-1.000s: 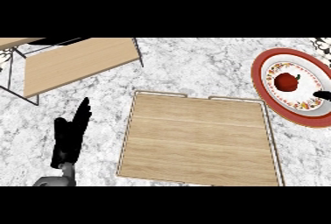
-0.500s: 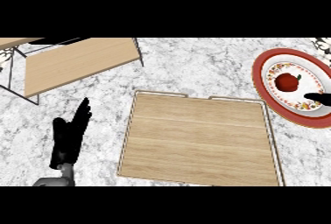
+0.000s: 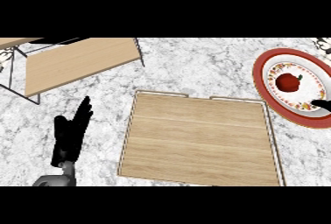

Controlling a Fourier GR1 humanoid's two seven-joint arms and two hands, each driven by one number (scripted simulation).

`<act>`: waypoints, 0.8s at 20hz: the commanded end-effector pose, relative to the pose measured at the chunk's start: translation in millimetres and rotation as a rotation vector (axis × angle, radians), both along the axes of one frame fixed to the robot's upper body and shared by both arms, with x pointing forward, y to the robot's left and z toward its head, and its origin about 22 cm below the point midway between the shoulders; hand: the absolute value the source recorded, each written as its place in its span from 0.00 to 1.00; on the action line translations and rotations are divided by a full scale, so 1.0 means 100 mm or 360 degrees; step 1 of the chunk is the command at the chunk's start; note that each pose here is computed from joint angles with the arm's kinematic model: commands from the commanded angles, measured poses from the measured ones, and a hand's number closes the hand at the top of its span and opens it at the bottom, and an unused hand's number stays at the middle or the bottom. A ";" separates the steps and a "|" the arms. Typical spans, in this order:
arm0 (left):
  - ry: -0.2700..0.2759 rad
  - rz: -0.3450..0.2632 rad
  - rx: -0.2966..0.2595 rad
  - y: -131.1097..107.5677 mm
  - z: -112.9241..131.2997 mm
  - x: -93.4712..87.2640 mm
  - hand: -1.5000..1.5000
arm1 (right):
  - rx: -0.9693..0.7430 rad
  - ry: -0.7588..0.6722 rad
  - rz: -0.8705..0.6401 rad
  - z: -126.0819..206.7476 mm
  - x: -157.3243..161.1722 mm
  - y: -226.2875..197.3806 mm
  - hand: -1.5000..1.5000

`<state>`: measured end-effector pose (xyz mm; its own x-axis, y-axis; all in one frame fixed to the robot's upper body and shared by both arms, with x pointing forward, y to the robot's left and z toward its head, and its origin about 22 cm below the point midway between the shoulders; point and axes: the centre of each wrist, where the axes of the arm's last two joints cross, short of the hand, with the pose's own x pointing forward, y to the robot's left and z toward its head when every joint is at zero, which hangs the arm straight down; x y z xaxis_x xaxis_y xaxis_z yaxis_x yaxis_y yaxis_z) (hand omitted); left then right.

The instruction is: Pick the bell pepper from the tray and place it in the plate

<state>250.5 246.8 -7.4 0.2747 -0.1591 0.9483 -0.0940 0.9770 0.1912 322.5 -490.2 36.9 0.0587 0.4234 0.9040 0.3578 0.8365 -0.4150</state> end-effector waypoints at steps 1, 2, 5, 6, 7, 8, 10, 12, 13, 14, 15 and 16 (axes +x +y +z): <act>-0.0012 0.0010 0.0030 0.02 0.03 -0.02 0.50 | -0.0020 0.0010 -0.0055 -0.08 -0.05 0.00 0.00; 0.0001 -0.0016 0.0000 -0.17 0.02 0.04 0.50 | -0.0012 0.0041 -0.0022 0.00 -0.16 -0.17 0.00; 0.0002 -0.0023 0.0012 -0.10 0.00 0.13 0.50 | -0.0032 0.0046 -0.0062 -0.07 -0.26 -0.22 0.00; -0.0014 0.0000 0.0025 -0.16 0.11 -0.03 0.50 | -0.0064 0.0030 -0.0088 0.13 -0.19 -0.27 0.00; -0.0018 0.0019 0.0008 -0.11 -0.03 -0.07 0.50 | -0.0041 0.0034 -0.0104 0.05 -0.18 -0.21 0.00; -0.0007 -0.0021 0.0001 -0.13 -0.05 -0.04 0.50 | -0.0081 0.0038 -0.0111 -0.01 -0.30 -0.29 0.00; 0.0009 0.0000 -0.0004 -0.01 0.02 -0.11 0.50 | -0.0074 0.0037 -0.0132 -0.03 -0.43 -0.39 0.00; -0.0023 -0.0009 0.0005 -0.03 -0.08 -0.10 0.50 | -0.0064 0.0015 -0.0186 0.05 -0.40 -0.42 0.00; -0.0041 -0.0012 0.0004 -0.14 0.08 0.03 0.50 | -0.0030 0.0010 -0.0183 -0.18 -0.45 -0.31 0.00; 0.0021 -0.0013 0.0022 0.04 -0.08 -0.15 0.50 | -0.0036 -0.0007 -0.0177 0.07 -0.42 -0.44 0.00; -0.0002 0.0007 0.0029 -0.05 -0.09 0.02 0.50 | -0.0037 -0.0039 -0.0173 0.08 -0.36 -0.40 0.00; -0.0029 -0.0017 0.0005 0.02 -0.02 0.02 0.50 | -0.0054 -0.0039 -0.0181 0.03 -0.43 -0.43 0.00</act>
<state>248.1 243.4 -10.2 0.2684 -0.1667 0.9488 -0.0915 0.9760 0.1974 285.2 -527.2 38.1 0.1003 0.4419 0.8914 0.4389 0.7844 -0.4383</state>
